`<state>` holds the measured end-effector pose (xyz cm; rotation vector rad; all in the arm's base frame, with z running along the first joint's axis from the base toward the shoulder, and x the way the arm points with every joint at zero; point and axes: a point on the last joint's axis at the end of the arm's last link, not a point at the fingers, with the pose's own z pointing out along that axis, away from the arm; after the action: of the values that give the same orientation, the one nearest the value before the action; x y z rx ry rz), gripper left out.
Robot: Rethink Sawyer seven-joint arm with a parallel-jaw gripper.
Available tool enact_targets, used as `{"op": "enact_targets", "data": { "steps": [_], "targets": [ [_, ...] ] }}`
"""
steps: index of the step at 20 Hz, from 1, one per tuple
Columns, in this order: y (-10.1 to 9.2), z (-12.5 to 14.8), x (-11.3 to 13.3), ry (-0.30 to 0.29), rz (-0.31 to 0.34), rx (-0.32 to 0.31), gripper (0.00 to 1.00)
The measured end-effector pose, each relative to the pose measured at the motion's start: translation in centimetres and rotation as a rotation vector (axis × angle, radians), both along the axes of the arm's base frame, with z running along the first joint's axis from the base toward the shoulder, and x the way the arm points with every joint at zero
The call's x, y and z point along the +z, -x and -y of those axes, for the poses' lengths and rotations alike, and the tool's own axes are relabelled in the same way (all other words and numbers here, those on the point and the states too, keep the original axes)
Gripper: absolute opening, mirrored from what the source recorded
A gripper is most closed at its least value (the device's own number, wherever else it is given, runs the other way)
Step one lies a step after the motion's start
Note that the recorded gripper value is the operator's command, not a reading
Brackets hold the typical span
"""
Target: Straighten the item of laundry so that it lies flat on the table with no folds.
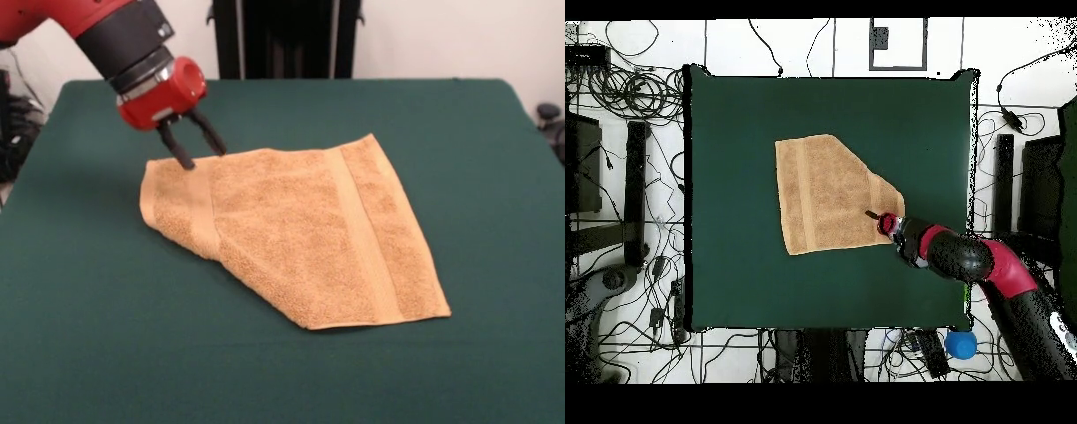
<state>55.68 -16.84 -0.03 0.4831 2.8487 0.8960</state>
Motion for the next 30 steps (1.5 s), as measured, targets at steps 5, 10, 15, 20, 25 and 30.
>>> {"op": "enact_targets", "data": {
  "steps": [5, 10, 15, 20, 25, 30],
  "targets": [
    [2.3, 0.5, 0.0, -0.066, -0.058, -0.011, 1.0],
    [2.3, 0.4, 0.1, -0.052, -0.055, -0.001, 1.0],
    [2.0, 0.1, 0.2, 0.084, -0.017, 0.094, 1.0],
    [1.2, 0.7, 0.5, 0.248, 0.044, 0.186, 1.0],
    [0.1, 2.0, 1.2, 0.34, 0.07, 0.21, 1.0],
    [-1.4, 3.7, 1.9, 0.378, 0.086, 0.188, 1.0]
  ]
}}
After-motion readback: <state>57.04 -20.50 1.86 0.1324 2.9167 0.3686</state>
